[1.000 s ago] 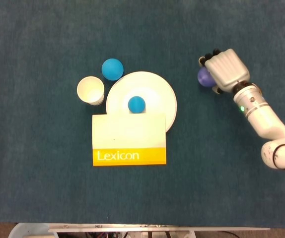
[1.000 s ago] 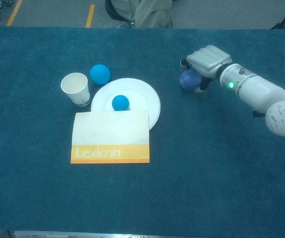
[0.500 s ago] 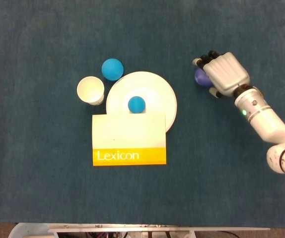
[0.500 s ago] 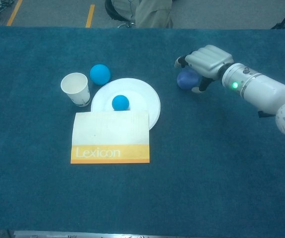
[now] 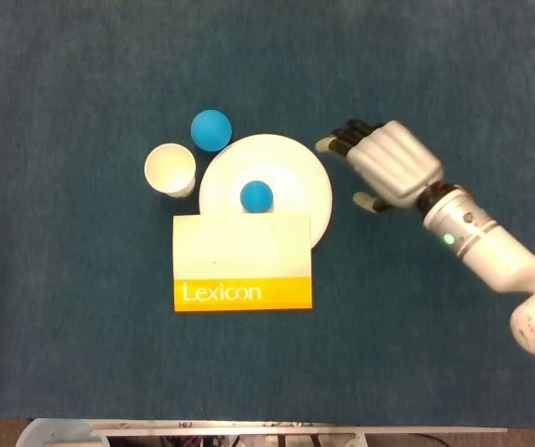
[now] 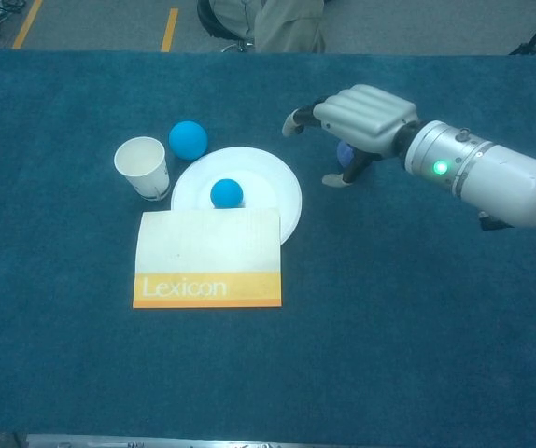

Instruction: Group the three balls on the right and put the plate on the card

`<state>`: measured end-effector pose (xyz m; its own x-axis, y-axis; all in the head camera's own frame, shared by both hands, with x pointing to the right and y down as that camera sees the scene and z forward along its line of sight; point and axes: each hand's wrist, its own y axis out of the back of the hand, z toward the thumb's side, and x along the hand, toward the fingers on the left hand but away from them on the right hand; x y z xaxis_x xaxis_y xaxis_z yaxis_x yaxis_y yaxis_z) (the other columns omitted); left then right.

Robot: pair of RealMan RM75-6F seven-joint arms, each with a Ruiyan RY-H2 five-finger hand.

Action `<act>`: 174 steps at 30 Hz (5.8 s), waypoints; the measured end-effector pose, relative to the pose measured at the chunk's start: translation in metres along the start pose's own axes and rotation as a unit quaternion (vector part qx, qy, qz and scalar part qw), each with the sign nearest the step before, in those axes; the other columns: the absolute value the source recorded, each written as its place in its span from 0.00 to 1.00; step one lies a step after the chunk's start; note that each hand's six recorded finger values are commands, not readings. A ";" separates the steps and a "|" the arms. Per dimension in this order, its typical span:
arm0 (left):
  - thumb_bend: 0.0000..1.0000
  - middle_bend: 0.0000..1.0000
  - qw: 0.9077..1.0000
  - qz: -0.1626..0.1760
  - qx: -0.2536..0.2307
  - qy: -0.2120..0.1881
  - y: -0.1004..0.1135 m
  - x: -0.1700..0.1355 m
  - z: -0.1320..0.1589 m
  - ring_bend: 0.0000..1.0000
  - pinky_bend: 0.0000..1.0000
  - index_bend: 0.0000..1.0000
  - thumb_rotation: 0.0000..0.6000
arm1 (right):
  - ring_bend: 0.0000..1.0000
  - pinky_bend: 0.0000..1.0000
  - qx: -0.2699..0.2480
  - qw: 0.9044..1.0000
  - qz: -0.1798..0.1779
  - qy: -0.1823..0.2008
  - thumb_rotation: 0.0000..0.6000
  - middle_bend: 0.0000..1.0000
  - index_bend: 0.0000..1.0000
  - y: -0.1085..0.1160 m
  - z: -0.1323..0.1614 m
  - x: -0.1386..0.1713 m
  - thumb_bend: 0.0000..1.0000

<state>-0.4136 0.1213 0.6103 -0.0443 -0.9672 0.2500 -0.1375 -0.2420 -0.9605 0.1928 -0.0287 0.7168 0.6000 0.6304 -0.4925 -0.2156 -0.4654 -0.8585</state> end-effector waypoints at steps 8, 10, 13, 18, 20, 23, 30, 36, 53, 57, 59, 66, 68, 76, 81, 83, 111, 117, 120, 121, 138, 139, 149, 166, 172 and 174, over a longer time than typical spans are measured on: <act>0.44 0.31 1.000 0.001 -0.006 -0.001 -0.001 -0.001 0.000 0.27 0.21 0.34 1.00 | 0.20 0.48 0.012 0.999 0.005 0.039 1.00 0.28 0.24 0.001 0.039 -0.018 0.12; 0.44 0.31 1.000 0.002 -0.006 0.001 0.001 -0.002 -0.002 0.27 0.21 0.34 1.00 | 0.20 0.48 0.013 0.999 0.007 0.043 1.00 0.29 0.24 0.000 0.048 -0.024 0.12; 0.44 0.31 1.000 0.003 -0.007 0.002 0.002 -0.003 -0.004 0.27 0.21 0.34 1.00 | 0.20 0.48 0.018 0.999 0.010 0.048 1.00 0.29 0.26 -0.004 0.062 -0.036 0.12; 0.44 0.31 1.000 0.003 -0.012 0.008 0.002 -0.005 -0.009 0.27 0.21 0.34 1.00 | 0.20 0.48 0.023 0.999 0.017 0.044 1.00 0.30 0.27 -0.012 0.078 -0.055 0.12; 0.44 0.31 1.000 0.004 -0.014 0.010 0.003 -0.006 -0.011 0.27 0.21 0.35 1.00 | 0.20 0.48 0.020 0.999 0.021 0.040 1.00 0.31 0.27 -0.015 0.083 -0.062 0.12; 0.44 0.31 1.000 0.005 -0.014 0.012 0.003 -0.007 -0.014 0.27 0.21 0.35 1.00 | 0.21 0.49 0.020 0.999 0.023 0.036 1.00 0.32 0.29 -0.019 0.089 -0.070 0.13; 0.44 0.31 1.000 0.009 -0.014 0.023 0.006 -0.009 -0.023 0.27 0.21 0.35 1.00 | 0.22 0.50 0.018 0.999 0.022 0.028 1.00 0.33 0.30 -0.021 0.096 -0.084 0.16; 0.44 0.31 0.999 0.006 -0.015 0.028 0.005 -0.010 -0.026 0.27 0.21 0.35 1.00 | 0.23 0.54 0.019 0.999 0.023 0.022 1.00 0.33 0.31 -0.021 0.097 -0.093 0.20; 0.44 0.31 0.999 0.003 -0.018 0.026 0.003 -0.010 -0.026 0.27 0.21 0.35 1.00 | 0.28 0.65 0.027 0.999 0.038 0.027 1.00 0.35 0.35 -0.032 0.102 -0.093 0.24; 0.44 0.31 0.999 0.002 -0.019 0.026 0.002 -0.009 -0.025 0.27 0.21 0.35 1.00 | 0.30 0.67 0.028 0.999 0.039 0.026 1.00 0.36 0.39 -0.034 0.101 -0.092 0.26; 0.44 0.31 1.000 0.002 -0.019 0.025 0.002 -0.009 -0.025 0.27 0.21 0.35 1.00 | 0.31 0.69 0.030 0.998 0.039 0.026 1.00 0.37 0.42 -0.034 0.101 -0.092 0.27; 0.44 0.31 0.999 0.003 -0.019 0.028 0.003 -0.011 -0.026 0.27 0.21 0.35 1.00 | 0.35 0.73 0.030 0.999 0.037 0.025 1.00 0.39 0.50 -0.034 0.099 -0.091 0.29; 0.44 0.31 0.999 0.004 -0.019 0.028 0.003 -0.011 -0.025 0.27 0.21 0.35 1.00 | 0.36 0.74 0.027 0.999 0.037 0.025 1.00 0.40 0.51 -0.034 0.098 -0.090 0.29; 0.44 0.31 0.999 0.006 -0.017 0.026 0.004 -0.012 -0.024 0.27 0.21 0.35 1.00 | 0.37 0.74 0.017 0.999 0.025 0.031 1.00 0.40 0.51 -0.021 0.092 -0.079 0.29; 0.44 0.31 1.000 0.004 -0.017 0.025 0.004 -0.013 -0.023 0.27 0.21 0.35 1.00 | 0.37 0.74 0.032 0.999 0.015 0.024 1.00 0.40 0.51 -0.010 0.071 -0.063 0.29; 0.44 0.31 1.000 0.003 -0.017 0.026 0.003 -0.013 -0.023 0.27 0.21 0.35 1.00 | 0.37 0.74 0.047 0.999 0.017 0.019 1.00 0.40 0.51 -0.008 0.058 -0.055 0.29; 0.44 0.31 1.000 -0.015 -0.015 0.016 -0.006 -0.009 -0.013 0.27 0.21 0.35 1.00 | 0.37 0.74 0.105 0.991 0.085 -0.022 1.00 0.40 0.50 -0.057 -0.051 0.033 0.28; 0.44 0.31 1.000 -0.015 -0.015 0.013 -0.007 -0.008 -0.011 0.27 0.21 0.35 1.00 | 0.34 0.69 0.111 0.989 0.093 -0.018 1.00 0.38 0.39 -0.062 -0.052 0.037 0.27; 0.44 0.31 1.000 -0.016 -0.014 0.012 -0.008 -0.007 -0.011 0.27 0.21 0.35 1.00 | 0.33 0.68 0.109 0.990 0.092 -0.014 1.00 0.38 0.35 -0.060 -0.050 0.038 0.27; 0.44 0.31 1.000 -0.017 -0.015 0.012 -0.008 -0.007 -0.011 0.27 0.21 0.35 1.00 | 0.33 0.68 0.109 0.990 0.092 -0.013 1.00 0.37 0.34 -0.060 -0.049 0.038 0.27; 0.44 0.31 1.000 -0.018 -0.016 0.012 -0.009 -0.007 -0.013 0.27 0.21 0.35 1.00 | 0.31 0.63 0.105 0.992 0.066 0.000 1.00 0.36 0.29 -0.038 -0.036 0.040 0.27; 0.44 0.31 1.000 -0.018 -0.016 0.012 -0.009 -0.007 -0.012 0.27 0.21 0.35 1.00 | 0.31 0.63 0.103 0.993 0.062 0.000 1.00 0.36 0.29 -0.035 -0.035 0.040 0.27; 0.44 0.31 1.000 -0.012 -0.018 0.007 -0.006 -0.009 -0.010 0.27 0.21 0.35 1.00 | 0.30 0.58 0.072 0.997 0.010 0.010 1.00 0.36 0.29 0.014 -0.019 0.017 0.27; 0.44 0.31 0.999 0.001 -0.025 0.024 0.006 -0.031 -0.021 0.27 0.21 0.35 1.00 | 0.20 0.37 0.134 0.989 0.007 0.059 1.00 0.28 0.22 0.037 0.061 -0.072 0.27; 0.44 0.31 0.999 0.006 -0.025 0.041 0.010 -0.041 -0.029 0.27 0.21 0.35 1.00 | 0.19 0.36 0.148 0.987 0.010 0.054 1.00 0.27 0.21 0.035 0.086 -0.108 0.27; 0.44 0.31 0.999 0.007 -0.025 0.046 0.012 -0.044 -0.032 0.27 0.21 0.35 1.00 | 0.18 0.35 0.154 0.987 0.010 0.053 1.00 0.27 0.20 0.034 0.094 -0.118 0.27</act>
<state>-0.4449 0.1633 0.5922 -0.1374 -0.9587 0.2490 -0.1858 -0.2219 -0.9572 0.0425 -0.0609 0.7325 0.6675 0.5464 -0.5058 -0.4425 -0.2552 -0.8597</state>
